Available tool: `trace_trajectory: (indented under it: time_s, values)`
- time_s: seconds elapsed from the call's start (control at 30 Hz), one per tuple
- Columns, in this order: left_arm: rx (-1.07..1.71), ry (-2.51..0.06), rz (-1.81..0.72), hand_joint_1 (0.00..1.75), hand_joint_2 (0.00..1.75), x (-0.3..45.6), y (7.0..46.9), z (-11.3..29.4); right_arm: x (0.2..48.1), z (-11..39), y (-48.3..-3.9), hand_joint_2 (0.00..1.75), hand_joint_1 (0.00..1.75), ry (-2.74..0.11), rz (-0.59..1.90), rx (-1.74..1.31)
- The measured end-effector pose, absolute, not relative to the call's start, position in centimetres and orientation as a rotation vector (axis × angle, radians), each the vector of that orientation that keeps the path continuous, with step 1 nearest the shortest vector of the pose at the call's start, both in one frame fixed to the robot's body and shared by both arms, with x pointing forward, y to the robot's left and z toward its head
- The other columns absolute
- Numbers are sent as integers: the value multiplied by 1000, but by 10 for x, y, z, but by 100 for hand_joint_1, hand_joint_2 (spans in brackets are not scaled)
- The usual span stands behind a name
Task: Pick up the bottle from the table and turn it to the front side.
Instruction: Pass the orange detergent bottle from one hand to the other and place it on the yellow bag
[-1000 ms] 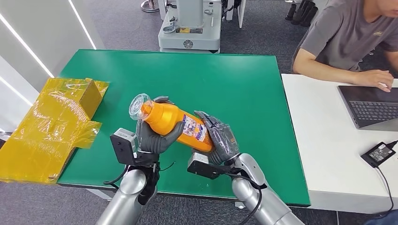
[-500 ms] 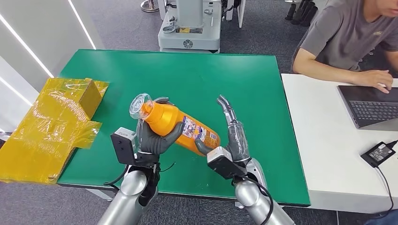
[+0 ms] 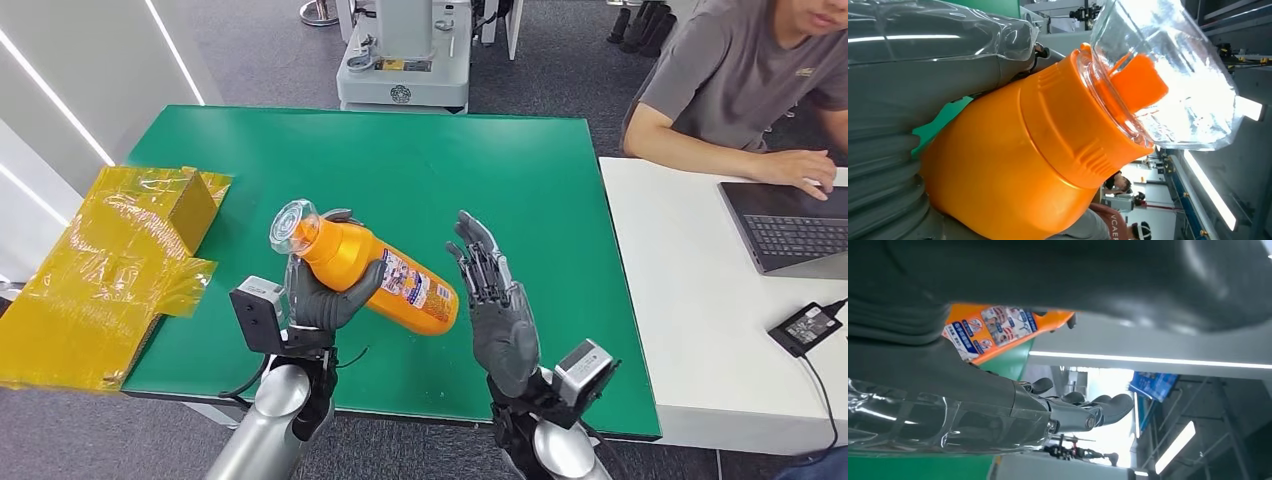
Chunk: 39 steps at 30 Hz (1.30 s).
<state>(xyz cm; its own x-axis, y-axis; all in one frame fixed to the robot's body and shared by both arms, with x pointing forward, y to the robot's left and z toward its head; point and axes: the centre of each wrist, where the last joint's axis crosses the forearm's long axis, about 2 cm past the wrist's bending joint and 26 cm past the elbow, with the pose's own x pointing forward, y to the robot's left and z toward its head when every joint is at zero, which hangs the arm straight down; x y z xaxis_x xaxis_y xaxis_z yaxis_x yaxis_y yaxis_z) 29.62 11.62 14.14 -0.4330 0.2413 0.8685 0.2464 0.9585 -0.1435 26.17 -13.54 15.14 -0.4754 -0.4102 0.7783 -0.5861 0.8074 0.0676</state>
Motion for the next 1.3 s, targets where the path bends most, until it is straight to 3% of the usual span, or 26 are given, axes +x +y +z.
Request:
trace_trajectory:
  time_s: [0.47, 0.6, 0.83, 1.3]
  values:
    - [-185, -2138, -146, 175, 175, 307, 147, 159, 244, 154, -137, 0, 0, -2228, 307, 580]
    - [-7, -2160, -228, 175, 175, 312, 164, 162, 239, 158, -140, 175, 0, -2295, 293, 378]
    - [277, -2184, -337, 175, 175, 320, 204, 162, 234, 168, -146, 175, 0, -2396, 144, -125]
    - [1013, -2070, -823, 175, 175, 353, 293, 165, 222, 169, -148, 175, 0, -2374, 80, -151]
